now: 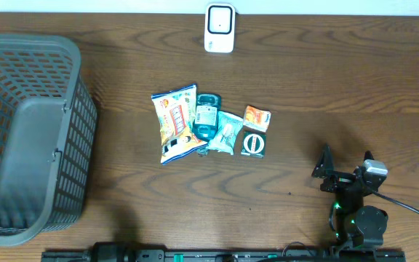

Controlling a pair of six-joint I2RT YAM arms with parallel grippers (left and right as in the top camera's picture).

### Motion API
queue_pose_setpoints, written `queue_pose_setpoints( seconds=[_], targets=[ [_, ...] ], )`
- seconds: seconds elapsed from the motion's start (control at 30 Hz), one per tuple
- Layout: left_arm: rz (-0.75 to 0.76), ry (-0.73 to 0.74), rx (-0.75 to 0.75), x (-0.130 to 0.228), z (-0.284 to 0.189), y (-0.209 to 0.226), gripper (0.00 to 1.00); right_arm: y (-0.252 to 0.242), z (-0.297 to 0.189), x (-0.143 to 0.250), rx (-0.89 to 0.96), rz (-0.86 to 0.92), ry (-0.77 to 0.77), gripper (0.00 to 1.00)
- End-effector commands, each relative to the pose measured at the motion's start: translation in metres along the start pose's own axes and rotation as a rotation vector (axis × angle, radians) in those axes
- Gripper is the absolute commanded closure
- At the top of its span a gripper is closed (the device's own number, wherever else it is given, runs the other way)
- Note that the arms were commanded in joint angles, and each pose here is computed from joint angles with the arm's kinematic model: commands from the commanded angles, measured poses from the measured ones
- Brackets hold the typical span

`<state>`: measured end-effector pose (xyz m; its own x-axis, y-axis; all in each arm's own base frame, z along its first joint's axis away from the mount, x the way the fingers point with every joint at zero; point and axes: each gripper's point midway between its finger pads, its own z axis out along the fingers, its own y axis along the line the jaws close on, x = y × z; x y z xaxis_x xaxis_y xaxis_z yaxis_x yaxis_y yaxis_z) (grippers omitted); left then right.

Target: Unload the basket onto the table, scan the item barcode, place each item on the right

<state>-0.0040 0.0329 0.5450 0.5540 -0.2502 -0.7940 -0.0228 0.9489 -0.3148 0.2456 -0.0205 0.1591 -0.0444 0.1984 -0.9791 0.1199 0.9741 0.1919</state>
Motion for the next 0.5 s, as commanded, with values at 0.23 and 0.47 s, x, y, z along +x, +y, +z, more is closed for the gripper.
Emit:
queue_pose_setpoints(
  seconds=[0.23,0.47],
  targets=[
    [-0.045,-0.144,0.085,-0.027,-0.068,-0.006,0.02,0.002,0.000,0.001,-0.005,0.009,0.002,0.01],
    [-0.043,-0.154,0.087,-0.029,-0.078,-0.004,0.02,0.002,0.000,0.001,-0.005,0.009,0.002,0.01]
  ],
)
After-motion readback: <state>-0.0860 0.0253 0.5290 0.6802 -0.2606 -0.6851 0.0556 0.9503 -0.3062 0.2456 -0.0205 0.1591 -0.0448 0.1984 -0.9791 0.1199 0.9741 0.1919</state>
